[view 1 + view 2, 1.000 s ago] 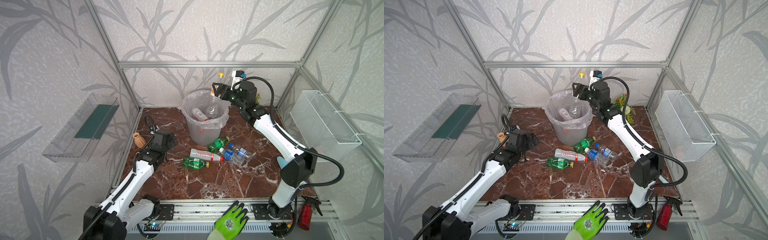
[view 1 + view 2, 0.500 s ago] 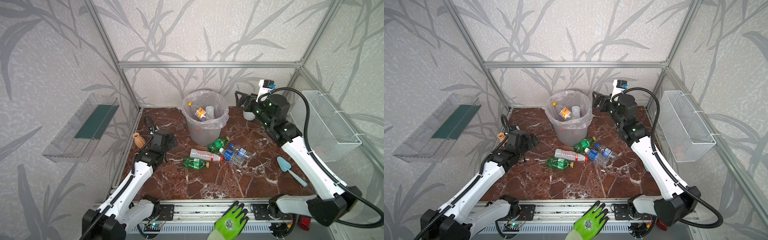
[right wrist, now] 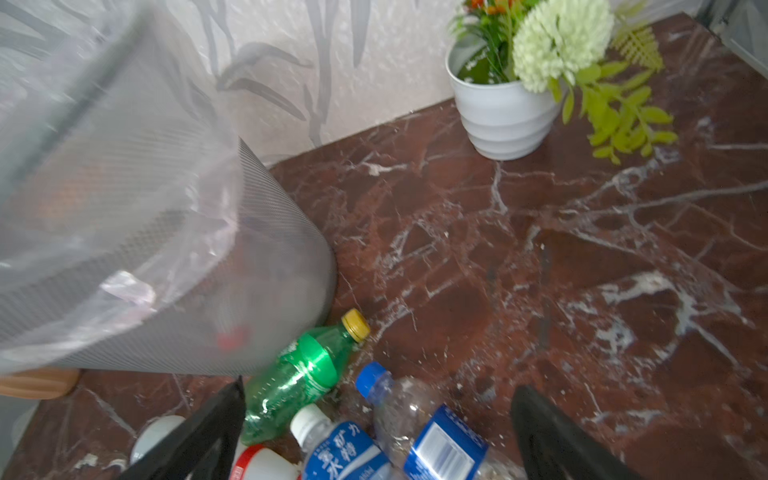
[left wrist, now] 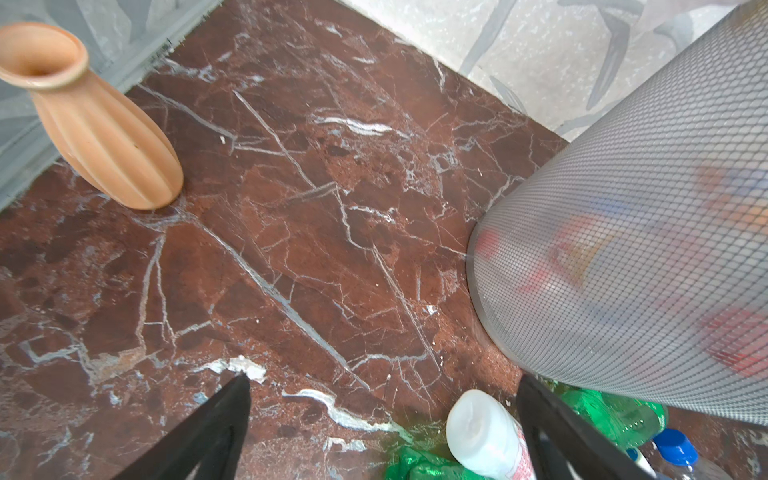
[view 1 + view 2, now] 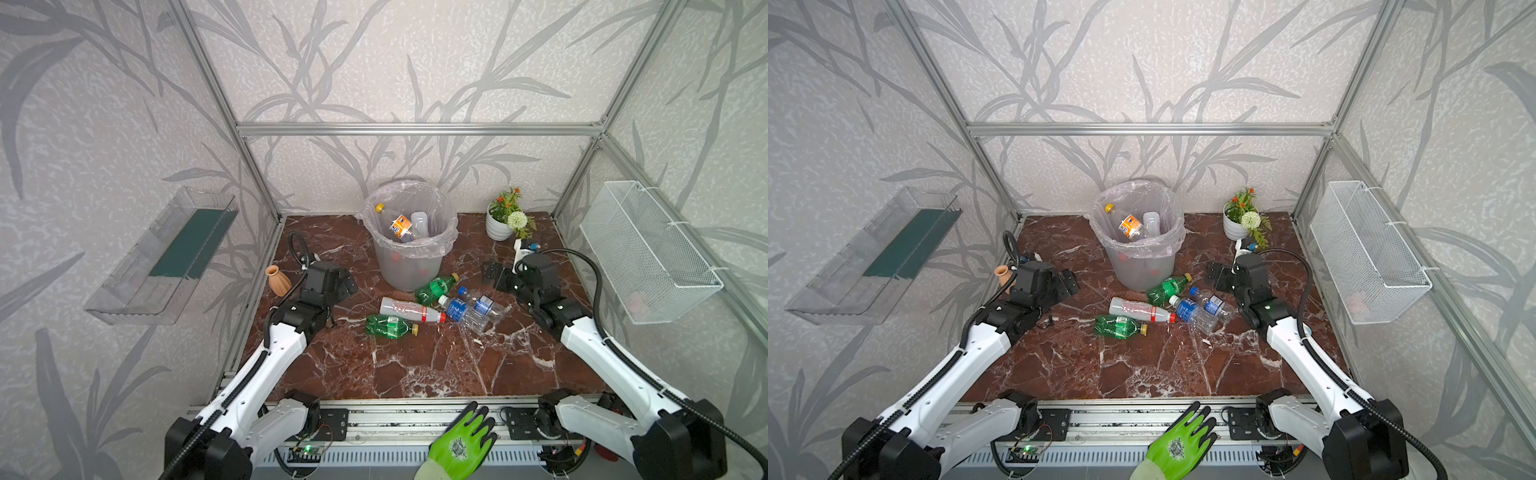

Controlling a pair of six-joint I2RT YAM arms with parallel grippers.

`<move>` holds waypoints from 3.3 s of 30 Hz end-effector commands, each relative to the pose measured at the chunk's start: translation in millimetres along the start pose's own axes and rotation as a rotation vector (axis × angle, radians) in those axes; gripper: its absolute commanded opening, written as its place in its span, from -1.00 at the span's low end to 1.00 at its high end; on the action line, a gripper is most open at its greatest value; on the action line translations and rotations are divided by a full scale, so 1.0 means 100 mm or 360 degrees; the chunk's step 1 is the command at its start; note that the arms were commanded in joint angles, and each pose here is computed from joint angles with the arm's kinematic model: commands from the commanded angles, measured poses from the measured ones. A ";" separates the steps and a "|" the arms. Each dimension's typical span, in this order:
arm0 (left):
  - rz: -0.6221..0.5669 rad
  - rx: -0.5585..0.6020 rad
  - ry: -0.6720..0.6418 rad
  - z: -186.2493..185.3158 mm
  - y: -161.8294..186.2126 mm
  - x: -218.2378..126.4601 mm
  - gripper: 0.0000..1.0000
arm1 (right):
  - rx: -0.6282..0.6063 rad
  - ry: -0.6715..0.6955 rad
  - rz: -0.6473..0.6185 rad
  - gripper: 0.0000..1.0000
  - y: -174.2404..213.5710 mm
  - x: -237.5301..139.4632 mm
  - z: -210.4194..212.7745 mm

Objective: Throw the plastic bottles in the bin
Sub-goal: 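Move the right gripper back down to the blue-labelled white-capped water bottle, then grasp the blue-labelled water bottle with the right gripper and lift it toward the bin, then carry the water bottle over the bin with the right gripper and release it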

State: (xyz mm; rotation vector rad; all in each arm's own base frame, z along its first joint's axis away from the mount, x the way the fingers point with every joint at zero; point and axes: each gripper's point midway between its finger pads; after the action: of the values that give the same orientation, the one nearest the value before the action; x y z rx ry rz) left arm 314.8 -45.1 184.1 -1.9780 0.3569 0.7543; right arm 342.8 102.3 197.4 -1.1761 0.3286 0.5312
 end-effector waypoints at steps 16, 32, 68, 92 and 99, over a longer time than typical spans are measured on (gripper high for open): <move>0.0058 -0.0045 0.0006 0.00 0.11 0.10 0.98 | -0.0589 -0.0176 0.0778 0.82 1.17 0.41 0.36; 0.0056 -0.0041 -0.0026 0.05 0.11 0.09 0.99 | -0.1084 -0.0079 0.1193 0.58 1.68 0.50 0.38; 0.0005 -0.0051 -0.0098 0.16 0.08 0.04 0.99 | -0.0762 -0.0393 -0.0065 -0.02 0.12 -0.45 0.95; 0.0029 -0.0079 -0.0046 0.14 0.14 0.02 0.99 | -0.0449 -0.1024 -0.0497 0.35 -1.84 -0.19 2.46; 0.0036 -0.0033 -0.0042 0.15 0.14 -0.04 0.99 | -0.0557 -0.0754 -0.0556 0.85 -1.91 -0.26 2.22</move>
State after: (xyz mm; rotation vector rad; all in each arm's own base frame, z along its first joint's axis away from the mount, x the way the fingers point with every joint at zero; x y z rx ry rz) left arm 303.7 -42.6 165.8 -1.9890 0.3703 0.8146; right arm 441.7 273.4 398.3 -1.3146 -0.3398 0.6564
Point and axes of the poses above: each gripper's point midway between its finger pads, its own x axis out along the fingers, its own z axis along the line the jaws close on, y = z × x, and after that the axes turned 2 degrees about -x, right-handed
